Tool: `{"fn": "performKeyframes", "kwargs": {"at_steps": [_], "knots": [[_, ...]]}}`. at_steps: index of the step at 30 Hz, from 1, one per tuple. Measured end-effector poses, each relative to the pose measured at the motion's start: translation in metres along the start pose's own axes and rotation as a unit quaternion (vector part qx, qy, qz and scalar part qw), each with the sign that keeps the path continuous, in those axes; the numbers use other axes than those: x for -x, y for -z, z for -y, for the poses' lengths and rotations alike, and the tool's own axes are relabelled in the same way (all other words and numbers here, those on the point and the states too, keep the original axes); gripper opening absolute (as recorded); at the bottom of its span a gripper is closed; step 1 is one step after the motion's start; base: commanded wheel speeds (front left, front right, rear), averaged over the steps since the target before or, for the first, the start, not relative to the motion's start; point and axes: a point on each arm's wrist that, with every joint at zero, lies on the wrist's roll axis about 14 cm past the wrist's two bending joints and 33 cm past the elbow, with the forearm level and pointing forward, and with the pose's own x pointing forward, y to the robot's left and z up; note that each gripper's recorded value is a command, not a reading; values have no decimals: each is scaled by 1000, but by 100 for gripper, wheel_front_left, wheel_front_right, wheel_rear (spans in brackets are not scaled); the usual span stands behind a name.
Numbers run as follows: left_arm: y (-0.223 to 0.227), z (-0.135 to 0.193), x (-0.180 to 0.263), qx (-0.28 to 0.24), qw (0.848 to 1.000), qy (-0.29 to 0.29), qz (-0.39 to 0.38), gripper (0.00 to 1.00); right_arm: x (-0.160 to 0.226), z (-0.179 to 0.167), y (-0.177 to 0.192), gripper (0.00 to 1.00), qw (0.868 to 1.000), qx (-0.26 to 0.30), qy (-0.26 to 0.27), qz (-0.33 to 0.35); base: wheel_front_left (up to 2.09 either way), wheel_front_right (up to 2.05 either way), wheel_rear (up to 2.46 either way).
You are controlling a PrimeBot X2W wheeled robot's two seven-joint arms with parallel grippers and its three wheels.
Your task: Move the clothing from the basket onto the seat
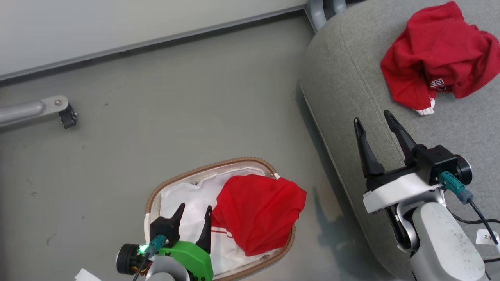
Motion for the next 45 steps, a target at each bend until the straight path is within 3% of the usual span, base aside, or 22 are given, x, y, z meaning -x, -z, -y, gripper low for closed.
{"fn": "performKeyframes", "kwargs": {"at_steps": [18,45], "knots": [[83,20,-74,-18,986,77,-147,100,-36,26,47,100,999,5,19,-37,0,0,0],[176,-25,-135,-22,961,64,-268,100,-63,31,120,100,996,-1,14,-84,0,0,0]]}}
